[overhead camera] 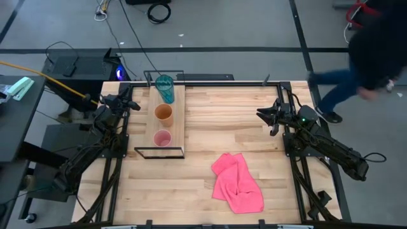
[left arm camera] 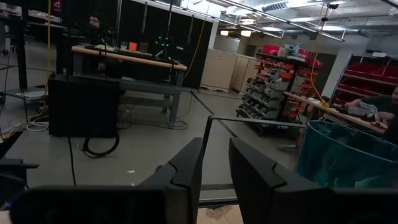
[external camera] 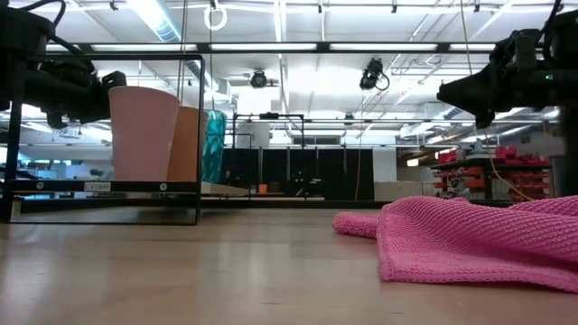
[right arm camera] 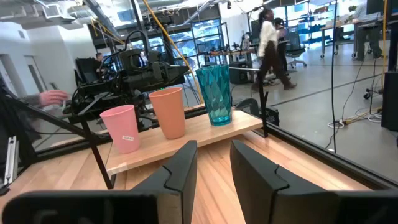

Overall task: Stack small to large cups/mugs on shelf
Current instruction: Return to Home Position

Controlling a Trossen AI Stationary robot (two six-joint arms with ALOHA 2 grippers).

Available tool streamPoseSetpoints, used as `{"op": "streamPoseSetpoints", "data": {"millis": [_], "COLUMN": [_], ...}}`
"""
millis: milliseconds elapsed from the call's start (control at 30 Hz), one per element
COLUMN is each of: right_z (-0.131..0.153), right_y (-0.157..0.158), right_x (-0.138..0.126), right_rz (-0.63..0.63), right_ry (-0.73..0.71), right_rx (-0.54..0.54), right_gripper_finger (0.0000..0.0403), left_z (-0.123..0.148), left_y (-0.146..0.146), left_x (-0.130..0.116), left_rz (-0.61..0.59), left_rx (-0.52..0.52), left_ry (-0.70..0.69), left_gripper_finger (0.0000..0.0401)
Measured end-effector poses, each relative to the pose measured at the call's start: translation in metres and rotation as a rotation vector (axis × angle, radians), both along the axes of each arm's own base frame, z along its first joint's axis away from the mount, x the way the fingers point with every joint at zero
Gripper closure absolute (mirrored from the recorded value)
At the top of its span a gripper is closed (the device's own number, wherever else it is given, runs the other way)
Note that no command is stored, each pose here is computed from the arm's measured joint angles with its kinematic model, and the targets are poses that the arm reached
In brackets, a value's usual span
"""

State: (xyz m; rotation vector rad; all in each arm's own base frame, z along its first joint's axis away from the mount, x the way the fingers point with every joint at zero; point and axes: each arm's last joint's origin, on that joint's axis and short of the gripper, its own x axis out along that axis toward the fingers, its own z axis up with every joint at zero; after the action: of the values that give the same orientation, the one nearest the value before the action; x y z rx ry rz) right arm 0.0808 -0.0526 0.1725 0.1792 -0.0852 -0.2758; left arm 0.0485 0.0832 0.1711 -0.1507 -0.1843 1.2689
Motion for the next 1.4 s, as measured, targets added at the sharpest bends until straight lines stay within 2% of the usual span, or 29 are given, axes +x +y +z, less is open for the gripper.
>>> {"op": "streamPoseSetpoints", "data": {"millis": [500, 1400], "right_z": [0.0, 0.0], "right_y": [0.0, 0.0], "right_x": [0.0, 0.0], "right_rz": [0.0, 0.0], "right_ry": [0.0, 0.0], "right_rx": [0.0, 0.0], "right_gripper_finger": [0.0299, 0.0298], "left_z": [0.0, 0.0], "left_y": [0.0, 0.0], "left_x": [0.0, 0.0], "left_rz": [0.0, 0.0], "left_rx": [0.0, 0.0], "left_ry": [0.0, -0.001], "left_gripper_finger": [0.0321, 0.031]}}
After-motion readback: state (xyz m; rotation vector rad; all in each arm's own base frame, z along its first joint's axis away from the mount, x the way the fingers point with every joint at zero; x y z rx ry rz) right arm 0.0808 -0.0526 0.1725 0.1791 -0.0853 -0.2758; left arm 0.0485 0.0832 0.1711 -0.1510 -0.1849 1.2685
